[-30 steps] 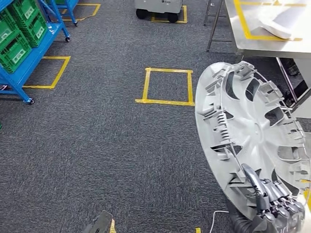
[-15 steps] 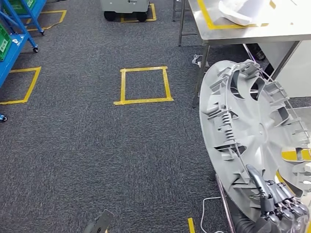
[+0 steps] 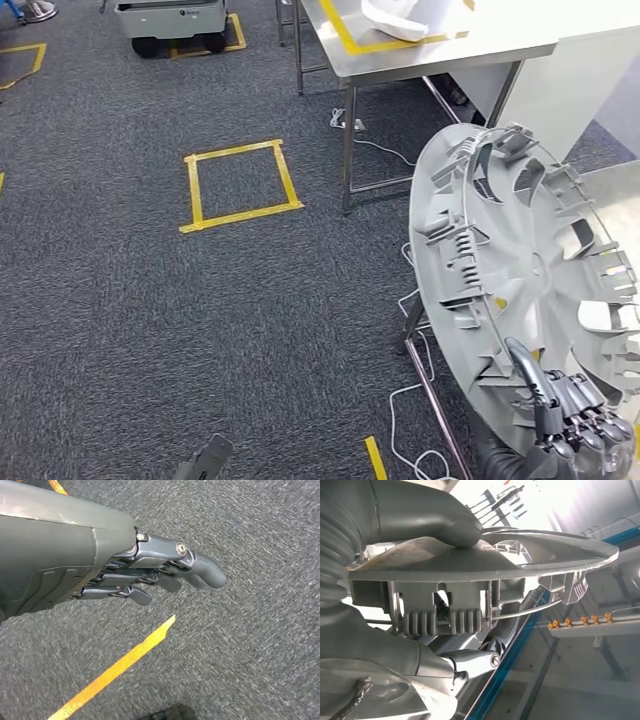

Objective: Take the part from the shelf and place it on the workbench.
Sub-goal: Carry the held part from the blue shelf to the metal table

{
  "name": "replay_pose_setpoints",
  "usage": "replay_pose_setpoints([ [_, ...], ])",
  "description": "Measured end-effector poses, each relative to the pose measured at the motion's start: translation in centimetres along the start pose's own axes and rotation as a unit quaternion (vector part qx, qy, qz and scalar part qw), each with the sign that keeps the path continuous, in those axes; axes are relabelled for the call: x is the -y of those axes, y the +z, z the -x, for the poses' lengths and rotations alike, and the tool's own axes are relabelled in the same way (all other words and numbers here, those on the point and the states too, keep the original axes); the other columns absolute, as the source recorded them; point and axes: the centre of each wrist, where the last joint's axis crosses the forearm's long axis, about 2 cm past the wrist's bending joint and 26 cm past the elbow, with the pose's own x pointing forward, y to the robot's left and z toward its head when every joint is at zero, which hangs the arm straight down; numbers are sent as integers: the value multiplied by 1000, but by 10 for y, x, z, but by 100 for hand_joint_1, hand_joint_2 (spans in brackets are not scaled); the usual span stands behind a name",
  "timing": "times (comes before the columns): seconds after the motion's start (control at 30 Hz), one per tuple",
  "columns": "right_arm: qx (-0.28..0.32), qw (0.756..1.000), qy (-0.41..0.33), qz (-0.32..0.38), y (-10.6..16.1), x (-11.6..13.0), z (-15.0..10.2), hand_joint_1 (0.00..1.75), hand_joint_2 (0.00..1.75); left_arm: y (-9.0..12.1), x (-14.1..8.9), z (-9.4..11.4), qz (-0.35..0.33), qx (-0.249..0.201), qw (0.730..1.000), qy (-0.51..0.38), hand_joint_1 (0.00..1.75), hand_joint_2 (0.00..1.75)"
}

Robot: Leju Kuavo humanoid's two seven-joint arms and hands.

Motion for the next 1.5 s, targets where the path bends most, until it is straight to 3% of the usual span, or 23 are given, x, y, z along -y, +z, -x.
replay_pose_setpoints([
  [0.3, 8, 1000, 0, 2, -1, -1, 1, 175, 175, 2, 4, 1, 4, -2, 1000, 11, 0, 175],
  [0.73, 27, 999, -28, 10, -12, -27, -11, 175, 175, 4, -12, 15, -12, -14, 999, 29, 0, 175],
  [1.5, 6, 999, -52, 6, -15, -40, -23, 175, 175, 2, -22, 16, -28, -13, 999, 33, 0, 175],
])
